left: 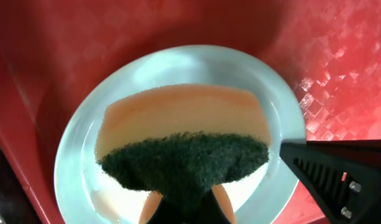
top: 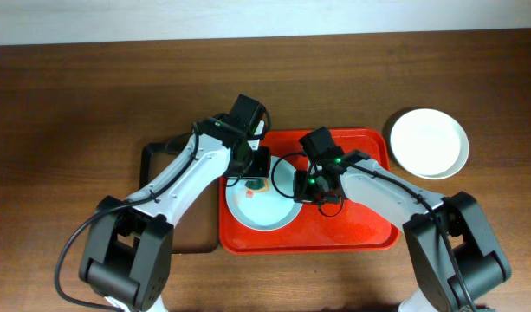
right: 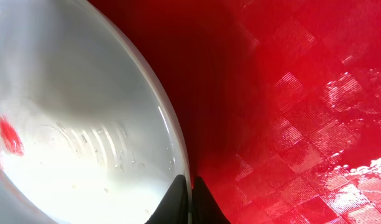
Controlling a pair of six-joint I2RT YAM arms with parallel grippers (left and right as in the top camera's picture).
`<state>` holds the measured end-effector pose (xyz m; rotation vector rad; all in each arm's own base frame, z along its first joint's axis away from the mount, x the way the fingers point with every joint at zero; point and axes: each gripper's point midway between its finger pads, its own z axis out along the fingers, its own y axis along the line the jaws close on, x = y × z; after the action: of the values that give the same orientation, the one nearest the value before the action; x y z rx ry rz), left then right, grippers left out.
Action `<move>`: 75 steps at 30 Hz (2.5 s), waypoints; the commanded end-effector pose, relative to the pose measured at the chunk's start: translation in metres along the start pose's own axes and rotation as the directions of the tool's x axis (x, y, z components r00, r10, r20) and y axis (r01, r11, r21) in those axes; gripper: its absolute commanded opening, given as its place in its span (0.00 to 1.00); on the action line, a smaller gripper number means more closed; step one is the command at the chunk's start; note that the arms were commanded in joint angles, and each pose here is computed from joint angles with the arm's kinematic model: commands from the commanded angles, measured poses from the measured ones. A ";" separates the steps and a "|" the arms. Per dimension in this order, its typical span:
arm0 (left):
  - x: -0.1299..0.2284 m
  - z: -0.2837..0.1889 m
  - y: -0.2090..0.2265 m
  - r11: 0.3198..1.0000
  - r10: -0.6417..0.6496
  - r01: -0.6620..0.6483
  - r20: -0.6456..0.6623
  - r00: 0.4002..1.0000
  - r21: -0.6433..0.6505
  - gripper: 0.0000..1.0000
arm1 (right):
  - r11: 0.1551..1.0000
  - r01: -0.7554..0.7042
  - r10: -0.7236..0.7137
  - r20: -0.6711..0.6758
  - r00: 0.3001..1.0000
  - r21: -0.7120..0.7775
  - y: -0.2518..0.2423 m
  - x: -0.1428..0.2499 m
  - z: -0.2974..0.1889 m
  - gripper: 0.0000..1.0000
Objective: Clean dirty plates on tray and stack at the side
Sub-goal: 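Scrub the last plate with the sponge in the left gripper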
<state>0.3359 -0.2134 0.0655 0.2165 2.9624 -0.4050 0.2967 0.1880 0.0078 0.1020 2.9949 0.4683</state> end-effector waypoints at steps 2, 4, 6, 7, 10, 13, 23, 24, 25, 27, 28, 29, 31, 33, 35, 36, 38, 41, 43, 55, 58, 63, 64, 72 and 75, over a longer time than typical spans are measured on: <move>0.005 0.010 0.002 1.000 -0.017 0.017 -0.003 1.000 0.013 0.00 | 1.000 -0.003 0.003 0.012 1.000 0.030 -0.006 -0.002 0.004 0.05; 0.000 0.006 0.011 0.999 -0.037 0.037 0.005 0.999 -0.004 0.00 | 1.000 -0.003 0.002 0.015 1.000 0.028 -0.005 -0.002 0.004 0.04; -0.004 -0.002 0.018 0.998 -0.062 0.062 -0.001 0.998 -0.016 0.00 | 1.000 -0.003 0.003 0.015 1.000 0.028 -0.005 -0.002 0.004 0.04; -0.006 -0.006 0.019 0.998 -0.069 0.069 -0.003 0.998 -0.015 0.00 | 1.000 -0.003 0.002 0.015 1.000 0.028 -0.005 -0.002 0.004 0.04; 0.003 -0.002 0.019 0.997 -0.073 0.072 -0.042 0.996 -0.029 0.00 | 1.000 0.023 -0.024 0.030 0.999 0.014 0.003 -0.003 0.005 0.04; 0.007 0.014 0.021 0.997 -0.070 0.066 -0.071 0.995 -0.049 0.00 | 0.999 0.046 -0.047 0.041 0.998 0.018 0.009 -0.002 0.007 0.04; 0.030 0.068 0.023 0.997 -0.068 0.059 -0.214 0.974 -0.048 0.00 | 0.999 0.048 -0.049 0.040 0.998 0.023 0.008 -0.002 0.007 0.04; 0.026 0.063 0.012 0.998 -0.051 0.056 -0.208 0.977 0.020 0.00 | 0.999 0.048 -0.049 0.039 0.998 0.024 0.008 -0.002 0.007 0.04; 0.020 0.056 0.008 0.997 -0.051 0.060 -0.187 0.981 0.044 0.00 | 0.999 0.048 -0.049 0.039 0.998 0.024 0.008 -0.001 0.007 0.04; -0.004 0.016 0.007 0.995 -0.059 0.065 -0.074 0.996 0.081 0.00 | 0.999 0.047 -0.048 0.039 0.998 0.028 0.007 -0.001 0.007 0.04; -0.018 -0.016 0.007 0.993 -0.063 0.061 0.015 0.998 0.101 0.00 | 0.999 0.047 -0.048 0.039 0.998 0.028 0.007 -0.001 0.007 0.04; -0.023 -0.033 0.010 0.995 -0.059 0.053 0.067 0.996 0.079 0.00 | 0.999 0.047 -0.048 0.039 0.998 0.028 0.007 -0.001 0.007 0.05; -0.021 -0.043 0.017 0.998 -0.054 0.052 0.092 0.994 0.020 0.00 | 0.999 0.047 -0.048 0.039 0.998 0.028 0.007 -0.001 0.007 0.05; -0.004 -0.025 0.028 0.998 -0.060 0.061 0.030 0.998 -0.030 0.00 | 0.999 0.047 -0.048 0.038 0.998 0.028 0.007 -0.001 0.007 0.05; 0.017 0.003 0.039 0.996 -0.076 0.073 -0.051 0.996 -0.059 0.00 | 0.999 0.047 -0.048 0.039 0.998 0.028 0.007 -0.001 0.007 0.05; 0.025 0.020 0.046 0.994 -0.084 0.077 -0.088 0.993 -0.082 0.00 | 0.999 0.047 -0.048 0.039 0.998 0.028 0.007 -0.001 0.007 0.05; 0.031 0.041 0.060 0.987 -0.094 0.077 -0.123 0.988 -0.141 0.00 | 0.999 0.047 -0.048 0.039 0.998 0.028 0.007 -0.001 0.007 0.05; 0.045 0.064 0.053 0.991 -0.094 0.073 -0.199 0.976 -0.113 0.00 | 0.999 0.047 -0.048 0.039 0.998 0.028 0.007 -0.001 0.007 0.05; 0.053 0.070 0.011 0.993 -0.056 0.080 -0.256 0.965 0.083 0.00 | 0.999 0.047 -0.048 0.039 0.998 0.028 0.007 -0.001 0.007 0.05; 0.020 0.014 0.036 0.987 -0.031 0.025 -0.033 0.999 -0.162 0.00 | 0.999 0.047 -0.048 0.038 0.998 0.028 0.007 -0.001 0.007 0.05; 0.039 0.050 0.054 0.973 -0.092 0.065 -0.112 0.990 -0.220 0.00 | 0.999 0.047 -0.048 0.038 0.998 0.028 0.007 -0.001 0.007 0.05; 0.053 0.065 -0.003 0.989 0.009 0.030 -0.260 0.966 0.143 0.00 | 0.998 0.047 -0.048 0.038 0.998 0.029 0.007 -0.001 0.007 0.05; 0.038 0.049 -0.003 0.988 0.001 0.033 -0.222 0.975 0.150 0.00 | 0.998 0.047 -0.048 0.039 0.998 0.032 0.007 -0.001 0.007 0.05; 0.023 0.018 0.034 0.991 -0.017 0.010 -0.056 0.998 -0.130 0.00 | 0.998 0.046 -0.048 0.040 0.998 0.031 0.007 -0.001 0.007 0.05; 0.039 0.061 0.051 0.982 -0.058 0.031 -0.142 0.988 -0.186 0.01 | 0.998 0.046 -0.048 0.040 0.998 0.031 0.007 -0.001 0.007 0.05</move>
<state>0.3234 -0.1897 0.0248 0.2207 3.0411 -0.2439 0.3021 0.1949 0.0068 0.0514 2.9501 0.4181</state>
